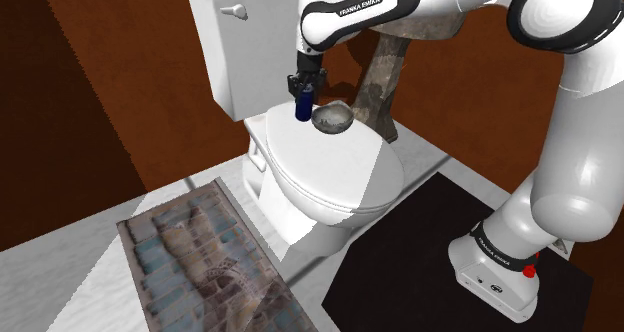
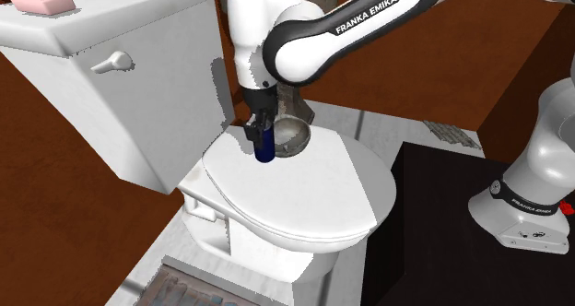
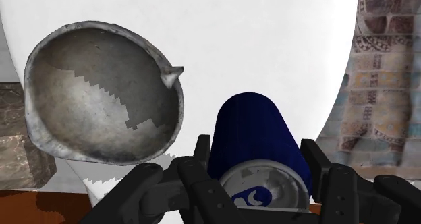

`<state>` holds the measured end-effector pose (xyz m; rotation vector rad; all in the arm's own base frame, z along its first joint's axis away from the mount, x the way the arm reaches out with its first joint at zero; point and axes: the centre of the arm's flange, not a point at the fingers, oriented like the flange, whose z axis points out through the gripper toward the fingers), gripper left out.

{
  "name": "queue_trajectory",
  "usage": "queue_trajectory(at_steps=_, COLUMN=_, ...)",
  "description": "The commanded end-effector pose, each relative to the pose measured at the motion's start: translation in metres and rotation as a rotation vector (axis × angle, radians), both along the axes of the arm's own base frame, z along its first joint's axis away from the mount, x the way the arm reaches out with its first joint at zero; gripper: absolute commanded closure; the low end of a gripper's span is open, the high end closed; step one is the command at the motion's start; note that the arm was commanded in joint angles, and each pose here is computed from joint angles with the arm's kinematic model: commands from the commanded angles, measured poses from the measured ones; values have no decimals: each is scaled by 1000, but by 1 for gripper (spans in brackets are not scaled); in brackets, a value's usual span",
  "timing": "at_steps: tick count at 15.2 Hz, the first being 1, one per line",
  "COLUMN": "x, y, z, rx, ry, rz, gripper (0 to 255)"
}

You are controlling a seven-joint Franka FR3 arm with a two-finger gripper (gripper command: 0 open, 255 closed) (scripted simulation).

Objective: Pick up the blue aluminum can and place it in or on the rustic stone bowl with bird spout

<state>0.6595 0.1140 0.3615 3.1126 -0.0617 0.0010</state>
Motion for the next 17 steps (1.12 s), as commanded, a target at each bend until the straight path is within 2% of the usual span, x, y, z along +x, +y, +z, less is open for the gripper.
queue_trajectory(at_steps=1, x=0, y=0, z=10, rx=0, ry=0, rz=0, gripper=255)
queue_trajectory(at_steps=11, x=0, y=0, z=58, rx=0, ry=0, rz=0, gripper=255)
queue_trajectory(at_steps=17, x=-4, y=-79, z=70, rx=0, ry=0, rz=0, gripper=255)
